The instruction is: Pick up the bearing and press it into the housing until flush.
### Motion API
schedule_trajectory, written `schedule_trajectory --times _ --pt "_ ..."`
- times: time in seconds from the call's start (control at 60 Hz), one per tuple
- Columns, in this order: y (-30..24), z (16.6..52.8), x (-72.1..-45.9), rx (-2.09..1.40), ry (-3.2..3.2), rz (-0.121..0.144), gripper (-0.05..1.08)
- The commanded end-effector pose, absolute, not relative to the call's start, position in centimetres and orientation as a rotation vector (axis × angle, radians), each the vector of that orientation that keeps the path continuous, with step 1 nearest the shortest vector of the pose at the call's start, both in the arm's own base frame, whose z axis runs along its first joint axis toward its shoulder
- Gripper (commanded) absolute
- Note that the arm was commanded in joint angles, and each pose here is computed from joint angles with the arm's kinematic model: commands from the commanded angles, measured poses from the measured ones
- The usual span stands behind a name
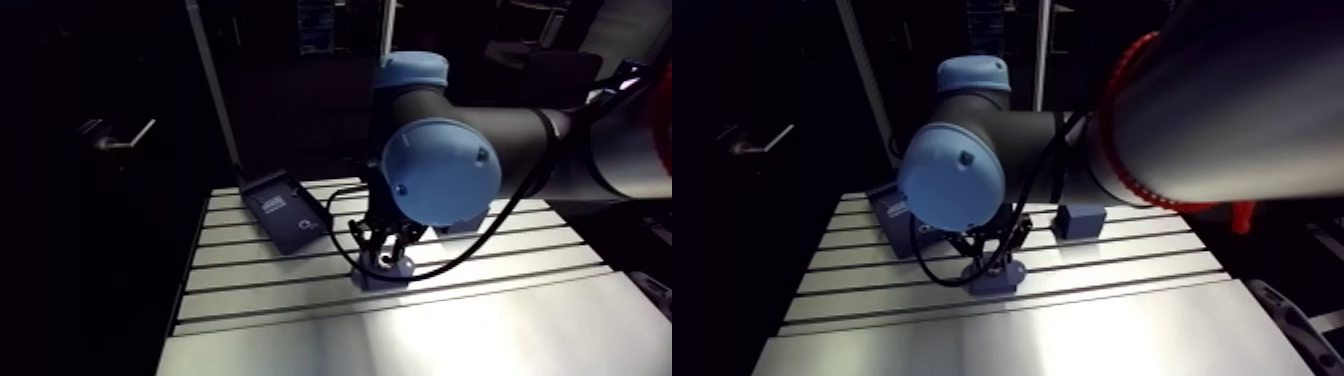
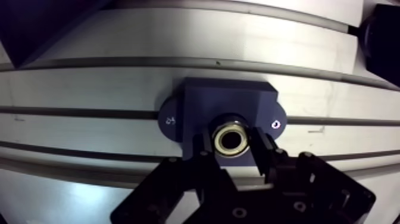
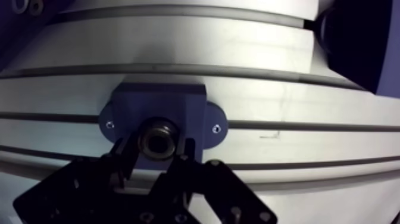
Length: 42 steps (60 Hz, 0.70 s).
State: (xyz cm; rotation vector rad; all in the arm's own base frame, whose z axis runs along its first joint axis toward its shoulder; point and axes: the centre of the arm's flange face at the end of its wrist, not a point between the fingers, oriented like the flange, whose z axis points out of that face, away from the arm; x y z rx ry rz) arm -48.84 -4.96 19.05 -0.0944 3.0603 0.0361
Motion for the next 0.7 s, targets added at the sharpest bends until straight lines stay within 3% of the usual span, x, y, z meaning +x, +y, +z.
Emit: schedule_trajectory --times 0.017,0.7 --pt "-5.01 19.06 -48.85 -0.097 3.061 0.037 0.59" --pt "-5.01 18.99 -48.85 -0.097 3.059 0.037 0.59"
